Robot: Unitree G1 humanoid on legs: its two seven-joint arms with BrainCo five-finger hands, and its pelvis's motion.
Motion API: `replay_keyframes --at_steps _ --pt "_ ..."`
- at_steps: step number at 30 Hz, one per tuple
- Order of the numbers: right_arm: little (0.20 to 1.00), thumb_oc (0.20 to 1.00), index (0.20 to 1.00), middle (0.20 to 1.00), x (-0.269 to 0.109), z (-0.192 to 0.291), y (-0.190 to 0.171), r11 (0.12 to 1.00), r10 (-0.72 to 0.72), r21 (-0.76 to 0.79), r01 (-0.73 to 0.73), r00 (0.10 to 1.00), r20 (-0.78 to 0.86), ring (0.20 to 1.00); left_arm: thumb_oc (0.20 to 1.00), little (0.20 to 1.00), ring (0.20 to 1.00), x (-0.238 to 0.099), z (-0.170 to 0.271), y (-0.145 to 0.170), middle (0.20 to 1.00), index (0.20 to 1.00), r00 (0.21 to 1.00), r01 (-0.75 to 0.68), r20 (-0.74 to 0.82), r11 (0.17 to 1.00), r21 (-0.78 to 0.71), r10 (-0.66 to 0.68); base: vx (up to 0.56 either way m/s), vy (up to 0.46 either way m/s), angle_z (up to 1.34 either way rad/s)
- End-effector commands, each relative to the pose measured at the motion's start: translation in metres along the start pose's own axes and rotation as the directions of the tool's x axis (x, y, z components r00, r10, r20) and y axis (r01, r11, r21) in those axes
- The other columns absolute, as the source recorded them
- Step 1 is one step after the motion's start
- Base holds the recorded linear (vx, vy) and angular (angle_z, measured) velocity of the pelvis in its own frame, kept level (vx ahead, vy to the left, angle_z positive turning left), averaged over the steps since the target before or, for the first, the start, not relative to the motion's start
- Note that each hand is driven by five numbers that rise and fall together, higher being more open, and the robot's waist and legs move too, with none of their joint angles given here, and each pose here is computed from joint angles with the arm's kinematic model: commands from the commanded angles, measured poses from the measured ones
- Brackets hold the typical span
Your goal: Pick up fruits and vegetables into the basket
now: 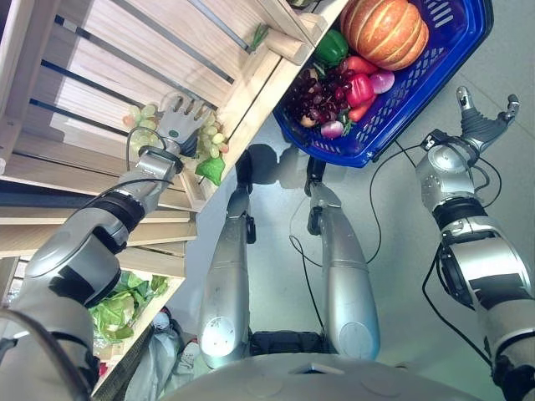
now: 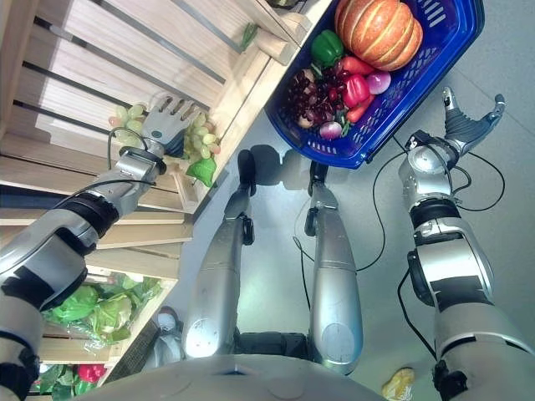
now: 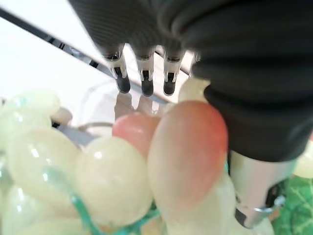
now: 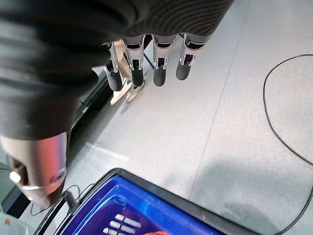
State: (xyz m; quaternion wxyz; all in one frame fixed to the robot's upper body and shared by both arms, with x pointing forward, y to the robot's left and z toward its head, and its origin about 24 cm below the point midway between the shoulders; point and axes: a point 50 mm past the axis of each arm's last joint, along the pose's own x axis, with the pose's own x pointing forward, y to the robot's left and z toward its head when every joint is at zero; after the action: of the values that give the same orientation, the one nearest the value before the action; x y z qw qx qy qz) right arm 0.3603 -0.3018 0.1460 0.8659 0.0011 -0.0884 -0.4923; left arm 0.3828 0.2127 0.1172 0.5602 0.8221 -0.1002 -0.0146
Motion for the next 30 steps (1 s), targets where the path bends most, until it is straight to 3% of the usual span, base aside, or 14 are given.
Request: replay_keyframes --at_steps 1,9,17,19,20,21,30 --pt "1.000 1.000 1.000 1.000 0.005 -0.006 -0.012 1.000 -0.027 0.012 0.027 1.000 0.000 1.000 1.000 1.000 1.000 -0.007 -0.002 -0.019 1.000 1.000 0.997 0.056 -0.042 0.995 -0.086 -0.059 0.02 0.031 -0.01" --pt "1.000 1.000 1.000 1.000 0.006 -0.008 -0.013 1.000 -0.028 0.001 0.028 1.000 -0.013 1.000 1.000 1.000 1.000 -0.017 0.004 -0.045 1.000 1.000 0.982 0.178 -0.040 0.974 -0.143 -0.185 0.00 0.001 0.00" --pt "1.000 1.000 1.000 1.000 0.005 -0.010 -0.010 1.000 -0.012 0.009 0.013 0.999 -0.047 1.000 1.000 1.000 1.000 -0.023 0.011 -0.057 1.000 1.000 0.974 0.218 -0.020 0.955 -0.199 -0.226 0.01 0.016 -0.03" --pt "1.000 1.000 1.000 1.000 0.006 -0.015 -0.014 1.000 -0.016 0.025 0.018 0.996 -0.082 1.000 0.956 0.956 0.956 -0.025 0.014 -0.062 0.956 0.956 0.968 0.243 -0.011 0.948 -0.204 -0.250 0.02 0.014 -0.04" --pt "1.000 1.000 1.000 1.000 0.007 -0.018 -0.016 0.999 -0.019 0.028 0.021 0.995 -0.094 1.000 0.526 0.526 0.526 -0.026 0.015 -0.063 0.526 0.526 0.964 0.256 -0.011 0.944 -0.210 -0.264 0.00 0.000 0.00" --pt "1.000 1.000 1.000 1.000 0.006 -0.019 -0.016 0.999 -0.021 0.026 0.023 0.995 -0.097 1.000 0.200 0.200 0.200 -0.026 0.016 -0.065 0.200 0.200 0.960 0.271 -0.008 0.939 -0.212 -0.278 0.00 0.000 0.00" --pt "1.000 1.000 1.000 1.000 0.007 -0.017 -0.016 0.999 -0.025 0.032 0.028 0.995 -0.092 1.000 0.200 0.200 0.200 -0.033 0.015 -0.075 0.200 0.200 0.937 0.332 -0.021 0.911 -0.245 -0.347 0.00 0.000 0.00"
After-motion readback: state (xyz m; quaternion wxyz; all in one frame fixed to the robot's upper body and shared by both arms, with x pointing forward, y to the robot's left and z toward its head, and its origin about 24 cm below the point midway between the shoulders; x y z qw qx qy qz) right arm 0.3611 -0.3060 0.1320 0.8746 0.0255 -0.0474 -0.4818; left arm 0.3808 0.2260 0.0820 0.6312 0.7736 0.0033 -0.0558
